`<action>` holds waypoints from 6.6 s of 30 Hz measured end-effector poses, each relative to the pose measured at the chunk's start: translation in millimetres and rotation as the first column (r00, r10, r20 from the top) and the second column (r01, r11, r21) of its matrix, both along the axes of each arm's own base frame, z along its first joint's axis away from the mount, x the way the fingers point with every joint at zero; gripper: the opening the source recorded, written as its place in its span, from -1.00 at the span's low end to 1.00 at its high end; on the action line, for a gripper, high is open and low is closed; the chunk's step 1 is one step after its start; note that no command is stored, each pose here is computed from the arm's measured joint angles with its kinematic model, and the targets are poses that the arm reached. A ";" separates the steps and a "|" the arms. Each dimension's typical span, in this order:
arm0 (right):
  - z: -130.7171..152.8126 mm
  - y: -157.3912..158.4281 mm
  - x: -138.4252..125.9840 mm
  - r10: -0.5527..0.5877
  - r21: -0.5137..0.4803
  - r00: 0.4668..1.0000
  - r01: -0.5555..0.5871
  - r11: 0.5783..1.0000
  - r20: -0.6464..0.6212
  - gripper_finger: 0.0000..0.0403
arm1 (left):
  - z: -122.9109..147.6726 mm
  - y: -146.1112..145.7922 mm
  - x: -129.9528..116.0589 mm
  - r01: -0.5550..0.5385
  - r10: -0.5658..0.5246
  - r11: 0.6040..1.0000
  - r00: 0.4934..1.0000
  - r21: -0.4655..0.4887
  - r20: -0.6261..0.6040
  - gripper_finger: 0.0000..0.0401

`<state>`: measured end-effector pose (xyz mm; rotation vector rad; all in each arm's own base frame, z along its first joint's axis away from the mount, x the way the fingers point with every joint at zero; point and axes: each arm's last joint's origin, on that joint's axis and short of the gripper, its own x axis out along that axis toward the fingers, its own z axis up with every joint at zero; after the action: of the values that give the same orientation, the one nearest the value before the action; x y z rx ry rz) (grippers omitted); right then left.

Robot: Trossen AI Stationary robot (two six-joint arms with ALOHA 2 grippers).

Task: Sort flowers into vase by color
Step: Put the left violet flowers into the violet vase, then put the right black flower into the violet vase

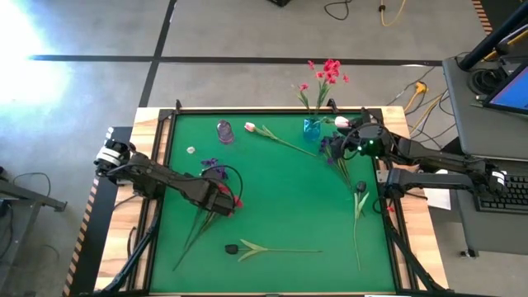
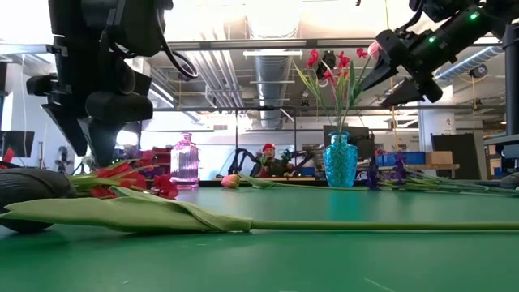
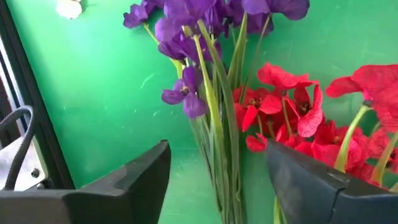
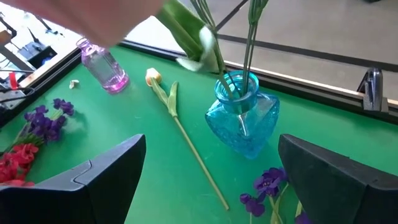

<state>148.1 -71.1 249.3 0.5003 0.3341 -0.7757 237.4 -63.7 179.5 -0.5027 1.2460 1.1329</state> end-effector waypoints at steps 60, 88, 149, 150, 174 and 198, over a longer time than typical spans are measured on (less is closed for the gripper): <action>-3.3 -0.1 0.1 -0.010 0.009 1.000 0.010 1.000 0.009 0.78 | 155.1 5.6 27.5 0.434 -0.860 0.509 0.286 0.743 0.422 -1.00; -0.6 -1.4 2.5 -0.020 -0.013 0.997 0.021 1.000 0.071 0.78 | 99.3 155.8 -55.5 -0.124 -0.903 0.350 0.220 0.929 0.370 -1.00; 1.9 -1.9 3.6 -0.004 -0.043 0.997 0.008 0.999 0.083 0.78 | 70.1 235.4 -61.6 -0.172 -0.779 0.530 0.288 0.830 0.557 -0.66; 1.9 -1.8 3.6 -0.003 -0.042 0.997 0.007 0.999 0.083 0.78 | 68.8 235.5 -61.3 -0.159 -0.775 0.539 0.290 0.827 0.561 -0.64; 7.2 0.7 5.9 0.076 0.025 0.987 -0.080 0.996 0.141 0.78 | 73.0 203.7 -92.1 0.165 -0.601 0.765 0.529 0.622 0.599 0.01; -4.6 39.6 45.9 0.369 0.743 0.904 -0.092 0.663 -0.217 0.78 | 86.3 147.0 -102.7 0.317 -0.462 0.887 0.576 0.336 0.675 0.00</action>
<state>194.0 -31.5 244.8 1.0456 1.0545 -0.4419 134.7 83.4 265.9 -0.4484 0.4704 0.5300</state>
